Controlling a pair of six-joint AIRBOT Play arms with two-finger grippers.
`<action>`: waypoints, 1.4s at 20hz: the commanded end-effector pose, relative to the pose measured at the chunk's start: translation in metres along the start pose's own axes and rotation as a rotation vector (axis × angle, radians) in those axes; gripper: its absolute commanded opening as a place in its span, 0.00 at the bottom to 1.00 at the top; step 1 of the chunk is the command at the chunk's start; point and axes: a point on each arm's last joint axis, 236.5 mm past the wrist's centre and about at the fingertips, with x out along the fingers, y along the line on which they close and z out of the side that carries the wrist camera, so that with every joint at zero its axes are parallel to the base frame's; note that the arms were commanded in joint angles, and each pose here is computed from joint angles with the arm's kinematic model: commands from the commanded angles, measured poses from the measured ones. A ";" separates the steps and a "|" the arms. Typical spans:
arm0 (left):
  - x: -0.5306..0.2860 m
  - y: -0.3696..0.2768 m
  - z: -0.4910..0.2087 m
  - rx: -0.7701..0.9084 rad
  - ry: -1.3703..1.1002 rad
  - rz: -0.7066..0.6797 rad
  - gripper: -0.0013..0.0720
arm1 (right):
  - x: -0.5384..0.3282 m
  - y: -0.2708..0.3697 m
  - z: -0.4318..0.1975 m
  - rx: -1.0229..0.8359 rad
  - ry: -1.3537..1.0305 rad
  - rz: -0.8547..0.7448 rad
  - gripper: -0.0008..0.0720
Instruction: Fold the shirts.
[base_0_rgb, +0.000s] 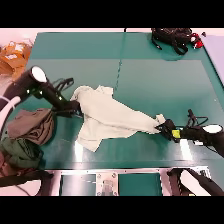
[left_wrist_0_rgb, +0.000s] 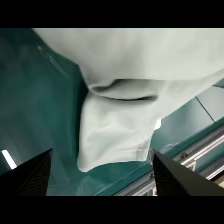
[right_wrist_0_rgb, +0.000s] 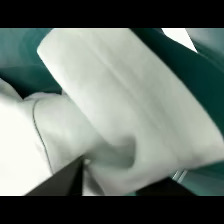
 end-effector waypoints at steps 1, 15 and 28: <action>0.034 0.006 -0.003 -0.079 -0.102 -0.053 1.00 | 0.021 0.017 0.007 -0.060 0.052 0.021 0.25; 0.059 -0.067 0.036 0.062 -0.357 -0.209 0.05 | -0.016 0.088 0.054 -0.248 -0.025 0.116 0.03; -0.386 -0.299 -0.080 0.858 -1.177 -0.056 0.05 | -0.417 0.354 -0.055 -0.902 -0.925 0.585 0.03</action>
